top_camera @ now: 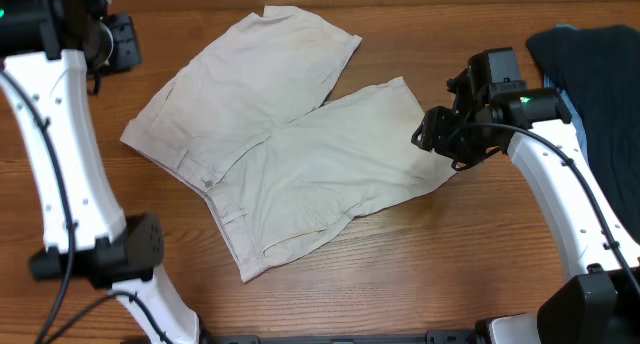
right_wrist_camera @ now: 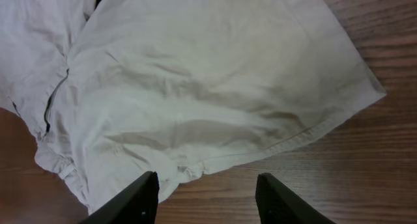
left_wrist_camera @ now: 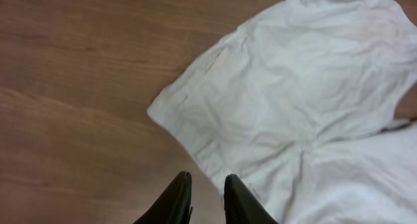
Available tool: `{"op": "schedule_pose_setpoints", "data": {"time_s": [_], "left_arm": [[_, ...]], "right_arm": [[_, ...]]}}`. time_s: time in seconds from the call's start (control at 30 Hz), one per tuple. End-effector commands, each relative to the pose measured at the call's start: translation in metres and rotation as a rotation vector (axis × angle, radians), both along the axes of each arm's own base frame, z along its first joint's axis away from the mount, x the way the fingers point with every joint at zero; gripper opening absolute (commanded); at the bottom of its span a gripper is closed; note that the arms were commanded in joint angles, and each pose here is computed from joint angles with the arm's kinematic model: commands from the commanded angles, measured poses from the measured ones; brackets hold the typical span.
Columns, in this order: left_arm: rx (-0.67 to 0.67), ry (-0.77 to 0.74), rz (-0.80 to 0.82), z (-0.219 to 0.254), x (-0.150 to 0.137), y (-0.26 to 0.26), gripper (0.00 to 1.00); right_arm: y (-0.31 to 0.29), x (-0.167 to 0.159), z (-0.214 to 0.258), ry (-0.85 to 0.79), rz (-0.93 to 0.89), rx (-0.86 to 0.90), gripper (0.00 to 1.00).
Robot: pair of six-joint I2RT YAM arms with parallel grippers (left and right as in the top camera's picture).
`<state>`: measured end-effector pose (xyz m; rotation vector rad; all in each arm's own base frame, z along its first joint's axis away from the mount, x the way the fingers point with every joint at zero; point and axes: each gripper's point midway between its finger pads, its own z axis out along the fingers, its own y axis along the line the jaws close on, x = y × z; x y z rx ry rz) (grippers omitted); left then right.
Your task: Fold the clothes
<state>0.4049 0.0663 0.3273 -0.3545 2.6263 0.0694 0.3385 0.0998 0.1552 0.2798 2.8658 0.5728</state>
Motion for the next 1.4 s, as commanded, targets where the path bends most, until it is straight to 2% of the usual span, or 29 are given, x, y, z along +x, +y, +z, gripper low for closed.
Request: {"op": "schedule_pose_setpoints", "data": {"time_s": [0.0, 0.03, 0.1, 0.17, 0.27, 0.37, 0.43, 0.5, 0.63, 0.7, 0.83, 0.97, 1.03, 1.07, 1.1, 1.13, 1.17, 1.23, 1.37], "left_arm": [[-0.012, -0.047, 0.037, 0.034, -0.08, -0.015, 0.25], [-0.034, 0.001, 0.045, 0.021, -0.104, -0.02, 0.26], [-0.154, 0.142, -0.001, -0.035, -0.152, -0.046, 0.27], [-0.247, 0.247, -0.033, -0.095, -0.178, -0.069, 0.28], [-0.409, 0.306, -0.036, -0.161, -0.183, -0.101, 0.3], [-0.548, 0.451, 0.0, -0.248, -0.203, -0.135, 0.44], [-0.602, 0.541, -0.008, -0.271, -0.22, -0.15, 0.44], [-0.582, 0.641, -0.008, -0.294, -0.24, -0.154, 0.45], [-0.572, 0.718, 0.039, -0.313, -0.252, -0.154, 0.46], [-0.52, 0.746, 0.076, -0.321, -0.26, -0.145, 0.5], [-0.504, 0.788, 0.113, -0.323, -0.272, -0.142, 0.54], [-0.453, 0.734, 0.172, -0.33, -0.26, -0.133, 0.55], [-0.408, 0.713, 0.195, -0.333, -0.256, -0.125, 0.51], [-0.381, 0.714, 0.201, -0.334, -0.258, -0.12, 0.43], [-0.374, 0.718, 0.204, -0.335, -0.26, -0.119, 0.33], [-0.373, 0.734, 0.23, -0.336, -0.264, -0.119, 0.14], [-0.372, 0.77, 0.293, -0.335, -0.274, -0.118, 0.04], [-0.361, 0.824, 0.41, -0.331, -0.287, -0.114, 0.04], [-0.29, 0.86, 0.765, -0.322, -0.308, -0.077, 0.04]], "right_arm": [[0.001, -0.005, 0.002, 0.013, 0.002, 0.005, 0.52], [0.001, -0.005, 0.002, 0.015, 0.002, 0.005, 0.52], [0.001, -0.005, 0.002, 0.011, 0.002, 0.005, 0.53], [0.002, -0.001, 0.003, -0.002, 0.002, 0.007, 0.56], [0.002, 0.002, 0.005, -0.016, 0.001, 0.009, 0.57], [0.002, 0.0, 0.004, -0.01, 0.002, 0.008, 0.57], [0.002, -0.001, 0.003, -0.003, 0.002, 0.007, 0.57], [0.002, -0.001, 0.004, -0.004, 0.002, 0.007, 0.58], [0.002, -0.001, 0.004, -0.003, 0.002, 0.007, 0.58], [0.002, -0.001, 0.004, -0.003, 0.002, 0.007, 0.58], [0.002, -0.001, 0.004, -0.005, 0.002, 0.007, 0.58], [0.002, -0.001, 0.004, -0.005, 0.002, 0.007, 0.58], [0.002, -0.001, 0.004, -0.004, 0.002, 0.007, 0.58], [0.002, -0.001, 0.004, -0.004, 0.002, 0.007, 0.58], [0.002, -0.001, 0.004, -0.003, 0.002, 0.007, 0.58], [0.002, -0.001, 0.004, -0.004, 0.002, 0.007, 0.58], [0.002, -0.001, 0.004, -0.004, 0.002, 0.007, 0.58], [0.002, -0.001, 0.003, -0.003, 0.002, 0.007, 0.58], [0.002, -0.001, 0.004, -0.003, 0.002, 0.007, 0.58]]}}
